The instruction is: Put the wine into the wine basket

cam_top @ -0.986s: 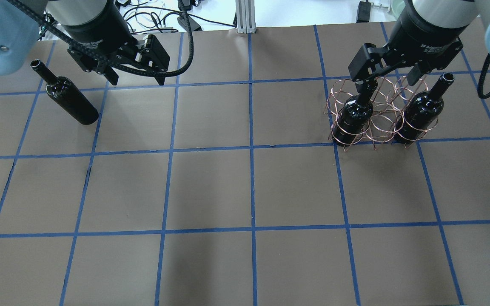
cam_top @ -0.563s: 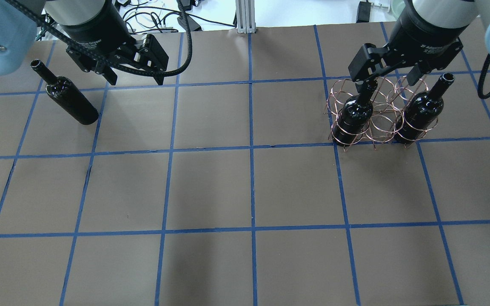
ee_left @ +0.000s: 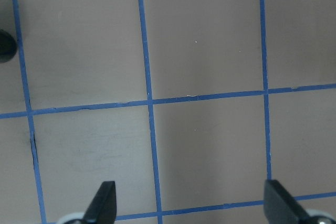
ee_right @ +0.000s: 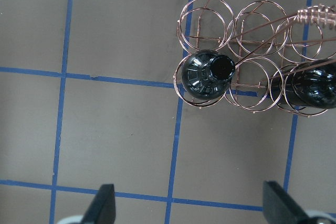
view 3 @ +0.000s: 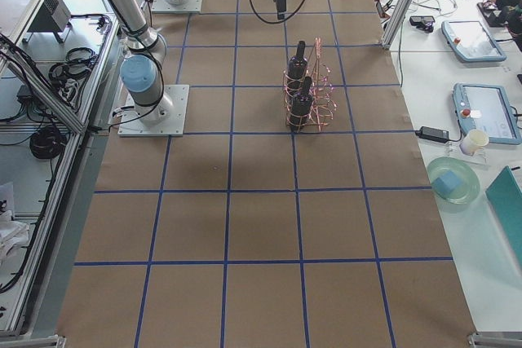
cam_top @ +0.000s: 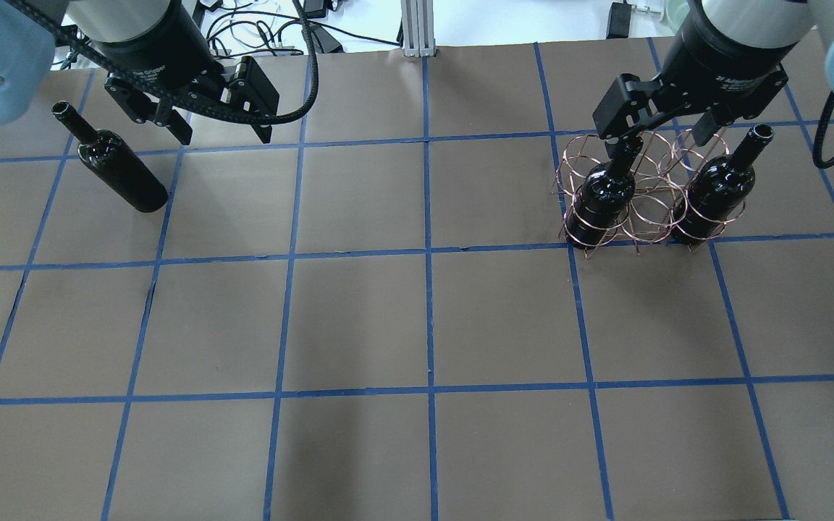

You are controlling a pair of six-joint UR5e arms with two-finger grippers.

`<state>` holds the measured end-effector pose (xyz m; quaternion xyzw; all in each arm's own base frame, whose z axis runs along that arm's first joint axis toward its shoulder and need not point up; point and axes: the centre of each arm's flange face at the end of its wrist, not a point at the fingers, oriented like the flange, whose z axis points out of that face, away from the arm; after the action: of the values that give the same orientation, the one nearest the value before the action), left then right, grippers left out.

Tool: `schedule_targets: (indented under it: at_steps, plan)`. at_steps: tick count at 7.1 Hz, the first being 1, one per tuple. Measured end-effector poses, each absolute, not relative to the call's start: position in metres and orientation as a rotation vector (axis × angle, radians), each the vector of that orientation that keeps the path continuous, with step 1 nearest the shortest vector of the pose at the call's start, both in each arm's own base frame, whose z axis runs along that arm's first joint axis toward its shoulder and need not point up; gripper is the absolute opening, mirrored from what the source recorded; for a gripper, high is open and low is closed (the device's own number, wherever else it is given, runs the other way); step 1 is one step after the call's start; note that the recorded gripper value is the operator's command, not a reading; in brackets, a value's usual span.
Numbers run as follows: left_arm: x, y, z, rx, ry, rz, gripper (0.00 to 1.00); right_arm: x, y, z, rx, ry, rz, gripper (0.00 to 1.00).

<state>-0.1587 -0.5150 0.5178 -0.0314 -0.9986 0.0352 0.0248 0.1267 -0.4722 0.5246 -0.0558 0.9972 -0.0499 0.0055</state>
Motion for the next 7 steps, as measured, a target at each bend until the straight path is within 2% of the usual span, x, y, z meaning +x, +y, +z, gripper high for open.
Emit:
schedule_targets:
  at_steps: [7]
  plan:
    - [-0.1563,-0.5149,0.5158,-0.097,-3.092,0.104,1.0,0.1267,-0.4722,0.5246,-0.175,3.122,-0.156,1.0]
